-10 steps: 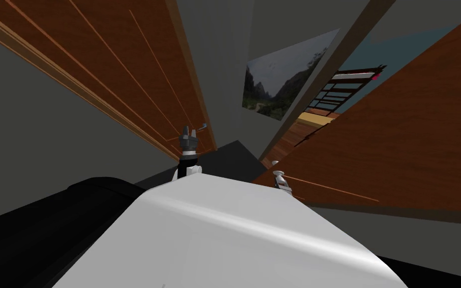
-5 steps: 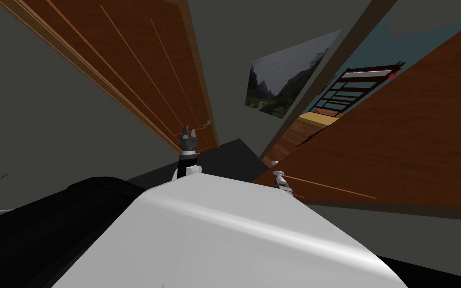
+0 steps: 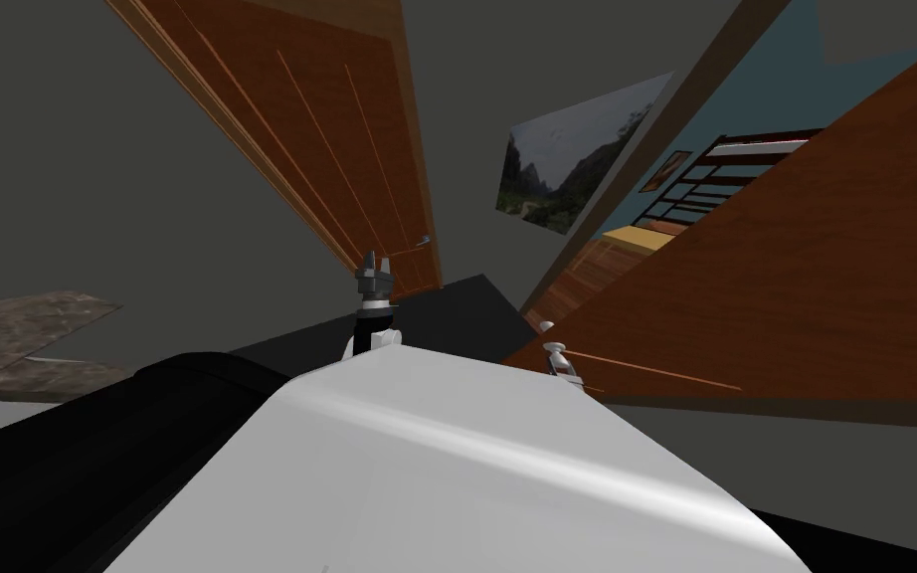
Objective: Pull the door open
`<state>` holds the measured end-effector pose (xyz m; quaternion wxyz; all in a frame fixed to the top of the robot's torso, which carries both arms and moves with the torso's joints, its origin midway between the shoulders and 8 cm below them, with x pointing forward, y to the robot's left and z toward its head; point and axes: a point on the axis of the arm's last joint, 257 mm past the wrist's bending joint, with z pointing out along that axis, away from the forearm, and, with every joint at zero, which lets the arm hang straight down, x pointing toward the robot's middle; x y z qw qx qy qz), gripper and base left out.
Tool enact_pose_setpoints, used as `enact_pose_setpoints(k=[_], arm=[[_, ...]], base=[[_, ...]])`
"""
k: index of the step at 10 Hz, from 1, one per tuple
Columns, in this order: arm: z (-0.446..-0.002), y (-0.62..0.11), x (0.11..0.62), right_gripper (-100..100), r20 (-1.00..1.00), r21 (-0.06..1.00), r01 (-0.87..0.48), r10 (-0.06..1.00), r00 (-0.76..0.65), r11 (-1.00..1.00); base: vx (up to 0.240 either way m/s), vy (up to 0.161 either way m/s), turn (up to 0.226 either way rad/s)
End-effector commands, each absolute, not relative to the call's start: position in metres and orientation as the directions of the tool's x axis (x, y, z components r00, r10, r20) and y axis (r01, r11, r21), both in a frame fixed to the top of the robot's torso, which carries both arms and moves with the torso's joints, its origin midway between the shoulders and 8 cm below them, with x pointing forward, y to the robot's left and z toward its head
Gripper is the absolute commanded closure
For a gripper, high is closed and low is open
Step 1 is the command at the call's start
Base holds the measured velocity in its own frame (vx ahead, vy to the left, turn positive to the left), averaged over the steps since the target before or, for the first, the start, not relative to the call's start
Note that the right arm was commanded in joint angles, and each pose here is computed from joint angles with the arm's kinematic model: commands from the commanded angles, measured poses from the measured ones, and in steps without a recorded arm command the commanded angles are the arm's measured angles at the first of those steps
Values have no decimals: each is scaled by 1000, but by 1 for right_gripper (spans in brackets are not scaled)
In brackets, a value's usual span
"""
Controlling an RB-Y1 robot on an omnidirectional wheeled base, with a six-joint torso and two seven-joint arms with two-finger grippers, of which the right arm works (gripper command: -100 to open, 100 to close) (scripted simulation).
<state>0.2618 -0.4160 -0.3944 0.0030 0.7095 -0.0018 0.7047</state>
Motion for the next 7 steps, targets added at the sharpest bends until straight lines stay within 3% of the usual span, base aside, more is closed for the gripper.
enact_pose_setpoints(k=[1,7], arm=[[-392,-416,260,100,1000,0,5,0,1,-1000],[-394,-415,261,100,1000,-1,25,-1,6,-1000]], base=[[-200,-57,109],[-144,-30,96]])
